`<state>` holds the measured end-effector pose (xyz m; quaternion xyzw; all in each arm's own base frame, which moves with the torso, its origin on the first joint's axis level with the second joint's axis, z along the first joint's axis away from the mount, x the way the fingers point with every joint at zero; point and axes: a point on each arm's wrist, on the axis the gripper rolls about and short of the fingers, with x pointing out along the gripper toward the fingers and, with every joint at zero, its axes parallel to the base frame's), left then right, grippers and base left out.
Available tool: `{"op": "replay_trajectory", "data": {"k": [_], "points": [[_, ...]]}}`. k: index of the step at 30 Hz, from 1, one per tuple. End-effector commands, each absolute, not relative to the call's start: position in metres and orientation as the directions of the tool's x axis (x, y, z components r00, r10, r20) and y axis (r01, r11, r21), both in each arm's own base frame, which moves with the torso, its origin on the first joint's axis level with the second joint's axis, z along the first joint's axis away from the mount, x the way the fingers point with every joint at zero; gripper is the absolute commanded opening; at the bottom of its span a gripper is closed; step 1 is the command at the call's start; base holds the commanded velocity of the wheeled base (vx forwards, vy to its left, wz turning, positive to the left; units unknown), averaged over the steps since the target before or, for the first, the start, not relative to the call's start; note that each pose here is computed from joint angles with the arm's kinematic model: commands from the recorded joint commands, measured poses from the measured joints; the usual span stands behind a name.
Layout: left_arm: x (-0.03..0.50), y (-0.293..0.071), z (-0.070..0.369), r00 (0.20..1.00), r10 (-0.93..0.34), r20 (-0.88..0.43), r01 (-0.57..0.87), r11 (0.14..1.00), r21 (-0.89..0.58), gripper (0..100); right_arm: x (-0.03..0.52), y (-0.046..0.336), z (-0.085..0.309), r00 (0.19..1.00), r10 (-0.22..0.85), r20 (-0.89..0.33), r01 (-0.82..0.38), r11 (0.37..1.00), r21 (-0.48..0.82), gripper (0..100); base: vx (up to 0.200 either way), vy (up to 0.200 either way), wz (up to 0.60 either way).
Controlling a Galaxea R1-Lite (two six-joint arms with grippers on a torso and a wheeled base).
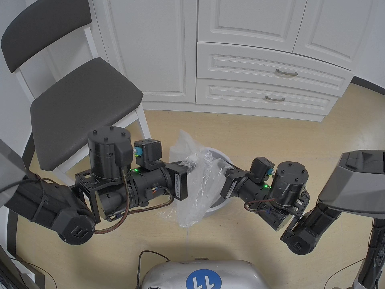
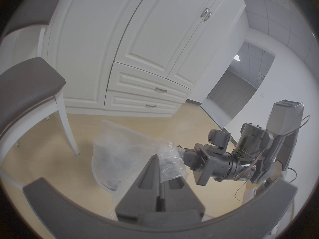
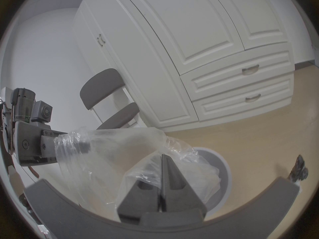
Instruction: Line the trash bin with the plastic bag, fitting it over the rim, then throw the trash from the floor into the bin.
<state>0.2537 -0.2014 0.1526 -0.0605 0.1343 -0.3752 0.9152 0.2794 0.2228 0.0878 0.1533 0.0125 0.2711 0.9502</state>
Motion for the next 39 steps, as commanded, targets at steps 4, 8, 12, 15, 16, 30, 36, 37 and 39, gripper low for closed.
{"op": "replay_trajectory", "data": {"k": [4, 8, 12, 15, 16, 30, 36, 37, 39], "points": [[0.256, -0.217, 0.128, 0.645, -0.715, -0.270, 0.682, 0.698, -0.220, 0, 0.298, 0.222, 0.053, 0.864, 0.503, -0.015, -0.475, 0.825, 0.306, 0, 0.000, 0.000, 0.00], [0.264, -0.224, 0.116, 0.645, -0.712, -0.277, 0.675, 0.701, -0.230, 0, 0.308, 0.212, 0.049, 0.877, 0.479, -0.020, -0.451, 0.838, 0.307, 0, 0.000, 0.000, 0.00], [0.270, -0.236, 0.112, 0.642, -0.727, -0.244, 0.663, 0.686, -0.302, 0, 0.320, 0.200, 0.041, 0.871, 0.490, -0.031, -0.457, 0.833, 0.312, 0, 0.000, 0.000, 0.00], [0.278, -0.244, 0.102, 0.642, -0.730, -0.233, 0.649, 0.680, -0.340, 0, 0.329, 0.192, 0.035, 0.880, 0.474, -0.032, -0.440, 0.838, 0.323, 0, 0.000, 0.000, 0.00], [0.281, -0.246, 0.098, 0.645, -0.730, -0.226, 0.645, 0.679, -0.351, 0, 0.331, 0.190, 0.034, 0.883, 0.468, -0.034, -0.434, 0.841, 0.323, 0, 0.000, 0.000, 0.00], [0.311, -0.254, 0.067, 0.688, -0.707, -0.164, 0.592, 0.677, -0.437, 0, 0.342, 0.167, 0.036, 0.888, 0.459, -0.031, -0.425, 0.845, 0.324, 0, 0.000, 0.000, 0.00], [0.323, -0.250, 0.050, 0.704, -0.689, -0.171, 0.569, 0.691, -0.445, 0, 0.343, 0.169, 0.029, 0.885, 0.463, -0.046, -0.425, 0.845, 0.326, 0, 0.000, 0.000, 0.00], [0.326, -0.249, 0.048, 0.707, -0.686, -0.173, 0.565, 0.694, -0.445, 0, 0.344, 0.170, 0.027, 0.884, 0.464, -0.049, -0.425, 0.844, 0.326, 0, 0.000, 0.000, 0.00], [0.332, -0.246, 0.043, 0.718, -0.676, -0.165, 0.551, 0.697, -0.459, 0, 0.347, 0.172, 0.021, 0.884, 0.465, -0.054, -0.425, 0.844, 0.328, 0, 0.000, 0.000, 0.00]]}}
